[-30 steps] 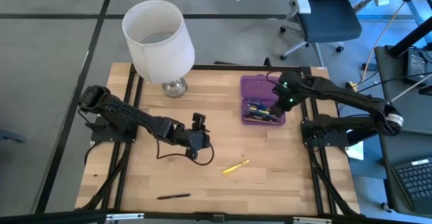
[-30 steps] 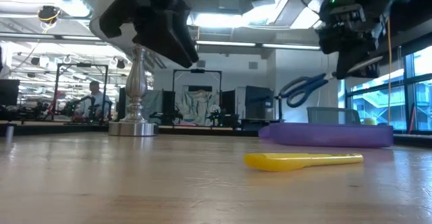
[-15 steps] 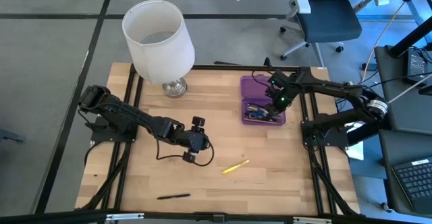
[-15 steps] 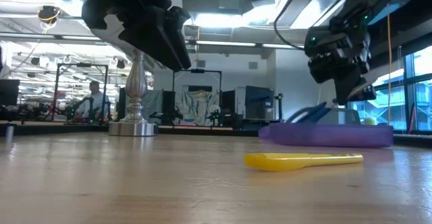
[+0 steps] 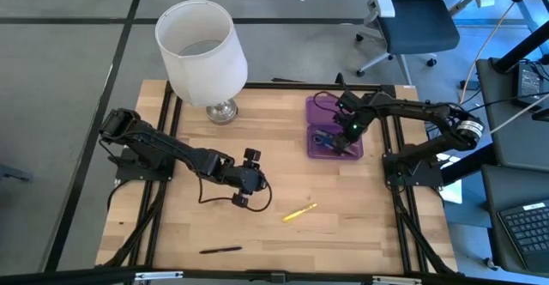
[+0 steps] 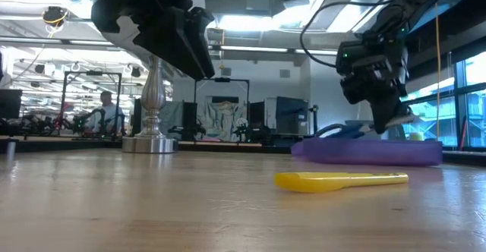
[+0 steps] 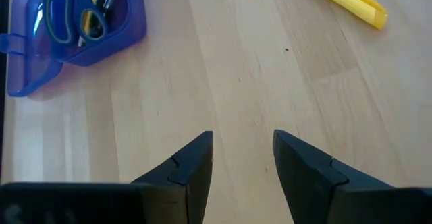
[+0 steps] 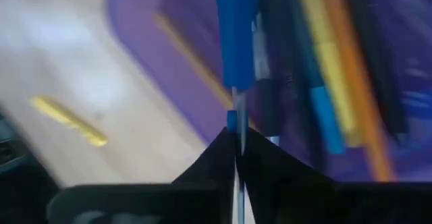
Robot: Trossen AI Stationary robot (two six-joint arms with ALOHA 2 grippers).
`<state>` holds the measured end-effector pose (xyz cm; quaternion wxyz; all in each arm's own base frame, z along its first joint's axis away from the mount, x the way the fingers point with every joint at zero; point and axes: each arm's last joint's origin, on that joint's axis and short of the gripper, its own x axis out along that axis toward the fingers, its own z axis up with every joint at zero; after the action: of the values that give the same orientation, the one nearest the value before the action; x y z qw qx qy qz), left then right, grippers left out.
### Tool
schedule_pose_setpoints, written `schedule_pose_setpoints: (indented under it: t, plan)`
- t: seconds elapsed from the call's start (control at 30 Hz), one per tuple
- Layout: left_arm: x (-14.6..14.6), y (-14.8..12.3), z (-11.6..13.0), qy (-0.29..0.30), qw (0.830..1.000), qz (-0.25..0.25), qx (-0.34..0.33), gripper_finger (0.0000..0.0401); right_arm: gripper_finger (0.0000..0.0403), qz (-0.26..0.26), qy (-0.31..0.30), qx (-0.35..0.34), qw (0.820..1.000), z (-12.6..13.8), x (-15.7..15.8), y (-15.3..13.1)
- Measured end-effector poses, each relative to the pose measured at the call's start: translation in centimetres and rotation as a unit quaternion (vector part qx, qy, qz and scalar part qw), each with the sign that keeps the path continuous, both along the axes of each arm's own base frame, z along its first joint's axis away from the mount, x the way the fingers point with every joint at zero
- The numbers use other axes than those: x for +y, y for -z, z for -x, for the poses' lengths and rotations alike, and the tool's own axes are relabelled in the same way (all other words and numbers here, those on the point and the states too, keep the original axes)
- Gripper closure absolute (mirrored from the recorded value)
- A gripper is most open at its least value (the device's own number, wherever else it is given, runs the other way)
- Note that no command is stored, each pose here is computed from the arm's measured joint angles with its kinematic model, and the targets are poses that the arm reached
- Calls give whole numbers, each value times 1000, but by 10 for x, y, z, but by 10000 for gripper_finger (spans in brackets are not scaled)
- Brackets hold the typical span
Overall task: Pick & place school supplies into a supply box
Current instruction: Put the blue scissors into the purple supply box
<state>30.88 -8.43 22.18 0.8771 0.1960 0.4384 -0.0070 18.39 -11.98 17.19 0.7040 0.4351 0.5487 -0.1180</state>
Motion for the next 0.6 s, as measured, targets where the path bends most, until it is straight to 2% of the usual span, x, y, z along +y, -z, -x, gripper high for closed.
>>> schedule_pose_setpoints:
  t: [0.13, 0.37, 0.6]
  plan:
    - [0, 0, 0, 0, 1000, 0, 0, 255, 360, 44, -15, 20, 999, 1, -2, 1]
    - [0, 0, 0, 0, 1000, 0, 0, 254, 357, 80, -53, 23, 995, 2, -3, 2]
    - [0, 0, 0, 0, 1000, 0, 0, 257, 357, 87, -70, 18, 994, 2, -3, 2]
